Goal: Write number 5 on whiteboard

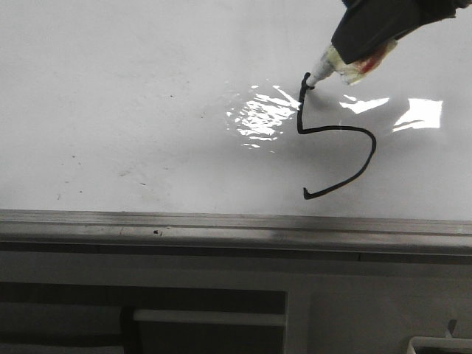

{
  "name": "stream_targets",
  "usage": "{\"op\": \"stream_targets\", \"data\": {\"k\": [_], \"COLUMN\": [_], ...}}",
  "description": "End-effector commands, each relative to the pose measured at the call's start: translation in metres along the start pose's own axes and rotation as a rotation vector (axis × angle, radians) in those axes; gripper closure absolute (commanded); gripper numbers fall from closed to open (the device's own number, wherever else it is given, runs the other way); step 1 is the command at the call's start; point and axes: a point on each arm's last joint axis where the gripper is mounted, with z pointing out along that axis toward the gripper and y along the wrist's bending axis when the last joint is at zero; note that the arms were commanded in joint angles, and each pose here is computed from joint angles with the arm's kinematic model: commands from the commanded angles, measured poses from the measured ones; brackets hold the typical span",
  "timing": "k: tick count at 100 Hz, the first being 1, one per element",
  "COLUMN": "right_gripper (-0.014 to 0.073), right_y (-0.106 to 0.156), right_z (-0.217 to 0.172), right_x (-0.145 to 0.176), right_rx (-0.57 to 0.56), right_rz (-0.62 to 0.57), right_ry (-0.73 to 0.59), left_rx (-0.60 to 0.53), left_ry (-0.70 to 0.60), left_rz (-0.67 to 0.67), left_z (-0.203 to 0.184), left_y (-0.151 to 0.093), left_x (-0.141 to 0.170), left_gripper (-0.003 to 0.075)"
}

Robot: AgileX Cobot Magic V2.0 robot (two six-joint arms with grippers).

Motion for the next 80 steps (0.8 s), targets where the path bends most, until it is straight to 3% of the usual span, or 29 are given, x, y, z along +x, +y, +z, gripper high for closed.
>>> {"op": "stream_targets", "data": {"k": [1,80], "right_gripper": [0.0638,0.0638], "right_y": [-0.006,-0.032], "right_z": [-0.006,-0.014], "right_x": [-0.006,0.009], "right_rx": [0.029,0.171], "right_rz": [-0.010,0.062], "right_ry": [-0.023,0.109], "left_rx": [-0.023,-0.023], "left_ry": [-0.063,-0.063], "left_rz": [-0.013,-0.013], "left_z": [-0.001,-0.001], "left_y": [0.001,0.001], "left_x": [-0.013,-0.013], "left_gripper": [0.0741,0.0741]}}
